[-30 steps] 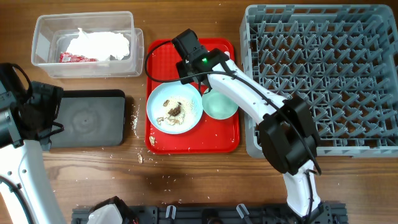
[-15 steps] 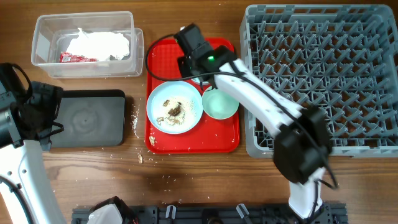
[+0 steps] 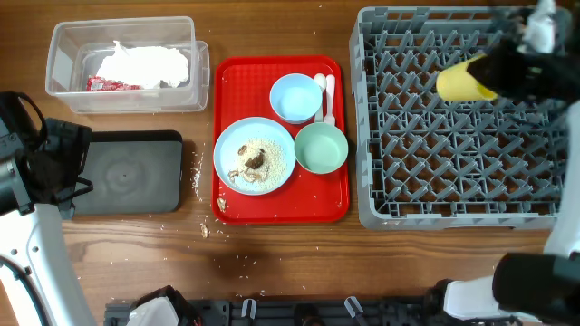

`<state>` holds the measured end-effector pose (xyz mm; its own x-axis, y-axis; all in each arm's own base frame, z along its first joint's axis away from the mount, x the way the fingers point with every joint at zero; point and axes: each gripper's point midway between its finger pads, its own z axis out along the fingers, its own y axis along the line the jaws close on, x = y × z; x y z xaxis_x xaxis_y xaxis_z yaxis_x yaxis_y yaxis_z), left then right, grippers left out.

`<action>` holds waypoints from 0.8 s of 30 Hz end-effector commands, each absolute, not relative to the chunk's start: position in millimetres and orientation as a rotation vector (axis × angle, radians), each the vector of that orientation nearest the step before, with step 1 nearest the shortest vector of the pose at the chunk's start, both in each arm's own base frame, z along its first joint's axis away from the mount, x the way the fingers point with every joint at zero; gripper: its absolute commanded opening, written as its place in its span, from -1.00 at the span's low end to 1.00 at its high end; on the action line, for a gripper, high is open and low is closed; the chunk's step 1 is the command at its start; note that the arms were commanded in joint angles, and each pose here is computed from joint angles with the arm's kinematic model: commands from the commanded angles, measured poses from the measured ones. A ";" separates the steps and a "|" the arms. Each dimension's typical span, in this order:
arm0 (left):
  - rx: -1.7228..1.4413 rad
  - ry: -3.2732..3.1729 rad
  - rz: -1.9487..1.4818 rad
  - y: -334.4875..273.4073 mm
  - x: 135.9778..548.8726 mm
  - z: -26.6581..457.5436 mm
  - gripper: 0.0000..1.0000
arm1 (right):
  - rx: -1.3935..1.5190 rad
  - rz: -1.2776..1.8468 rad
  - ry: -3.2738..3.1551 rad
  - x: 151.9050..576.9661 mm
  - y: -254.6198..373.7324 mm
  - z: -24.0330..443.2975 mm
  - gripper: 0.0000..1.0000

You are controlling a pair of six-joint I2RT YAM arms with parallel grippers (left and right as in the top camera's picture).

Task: Sort waste into correct bins and load items into the dishwasher rack
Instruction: 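Lift the yellow cup and move it over the grey dish rack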

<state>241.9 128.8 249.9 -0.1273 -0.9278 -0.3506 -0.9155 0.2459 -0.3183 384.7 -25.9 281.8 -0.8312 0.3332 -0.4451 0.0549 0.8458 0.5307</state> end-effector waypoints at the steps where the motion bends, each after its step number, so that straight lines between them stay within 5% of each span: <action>1: -1.678 2.045 -0.019 132.0 240.8 250.0 1.00 | 0.090 1.019 2.361 384.2 -19.9 286.0 -0.91; 15: -1.678 2.045 -0.019 132.0 240.8 250.0 1.00 | 0.413 1.523 2.379 425.8 -29.5 183.7 -0.92; 24: -1.678 2.045 -0.019 132.0 240.7 250.1 1.00 | 0.270 1.613 2.363 400.1 -16.5 189.7 -0.91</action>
